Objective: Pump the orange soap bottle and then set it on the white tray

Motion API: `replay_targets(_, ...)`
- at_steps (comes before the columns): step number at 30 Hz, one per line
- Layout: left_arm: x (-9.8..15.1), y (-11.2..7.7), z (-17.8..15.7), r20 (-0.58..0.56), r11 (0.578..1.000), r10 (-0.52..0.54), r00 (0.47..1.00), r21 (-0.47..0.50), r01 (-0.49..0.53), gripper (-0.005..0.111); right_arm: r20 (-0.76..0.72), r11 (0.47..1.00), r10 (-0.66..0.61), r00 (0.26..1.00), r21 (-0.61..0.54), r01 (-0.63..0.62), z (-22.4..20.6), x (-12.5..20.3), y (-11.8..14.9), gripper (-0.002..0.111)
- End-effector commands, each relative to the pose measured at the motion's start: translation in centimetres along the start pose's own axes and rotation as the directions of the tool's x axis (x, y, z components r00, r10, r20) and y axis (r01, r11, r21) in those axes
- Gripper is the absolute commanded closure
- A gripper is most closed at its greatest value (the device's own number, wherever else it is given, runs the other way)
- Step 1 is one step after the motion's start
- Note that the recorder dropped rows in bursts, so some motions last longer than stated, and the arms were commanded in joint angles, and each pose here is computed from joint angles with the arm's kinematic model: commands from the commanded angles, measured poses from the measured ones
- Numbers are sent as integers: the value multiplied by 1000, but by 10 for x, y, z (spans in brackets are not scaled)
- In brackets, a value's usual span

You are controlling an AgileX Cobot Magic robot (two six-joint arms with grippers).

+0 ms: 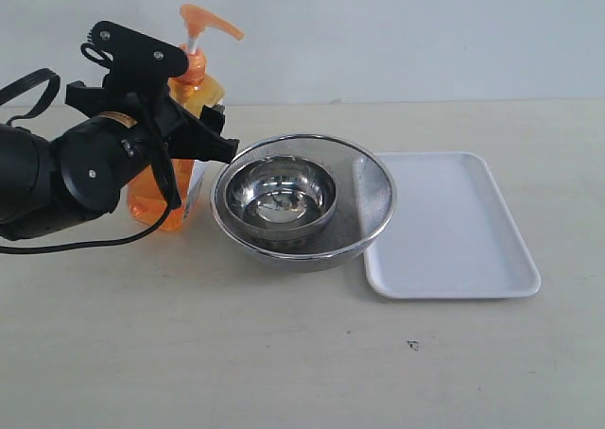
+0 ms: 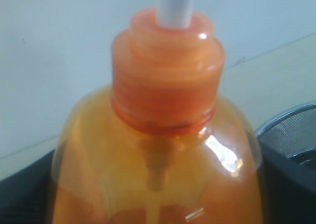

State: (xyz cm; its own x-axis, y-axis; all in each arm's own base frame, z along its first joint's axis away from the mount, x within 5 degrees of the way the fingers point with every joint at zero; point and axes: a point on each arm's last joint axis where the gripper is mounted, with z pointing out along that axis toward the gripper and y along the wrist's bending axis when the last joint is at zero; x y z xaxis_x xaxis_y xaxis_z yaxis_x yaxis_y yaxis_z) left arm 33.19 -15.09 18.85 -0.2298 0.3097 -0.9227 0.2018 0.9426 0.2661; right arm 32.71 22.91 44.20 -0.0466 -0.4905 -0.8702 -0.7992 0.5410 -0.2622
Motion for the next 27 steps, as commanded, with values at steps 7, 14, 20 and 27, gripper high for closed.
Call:
replay_targets(7, 0, -2, 1, 0, 1000, -1, 1000, 8, 1, 102, -281, 990, 136, 950, 16, -137, -90, 18, -16, 108)
replay_targets(14, -18, 6, -9, 55, 999, 39, 998, -20, -38, 102, -324, 974, 200, 925, 166, -152, -123, 19, -22, 108)
replay_targets(20, -44, 19, -27, 120, 984, 169, 978, -73, -161, 102, -377, 948, 255, 891, 279, -153, -152, 38, -11, 108)
replay_targets(27, -86, 42, -62, 238, 975, 178, 955, -171, -139, 102, -398, 907, 380, 835, 337, -252, -172, 101, 31, 108)
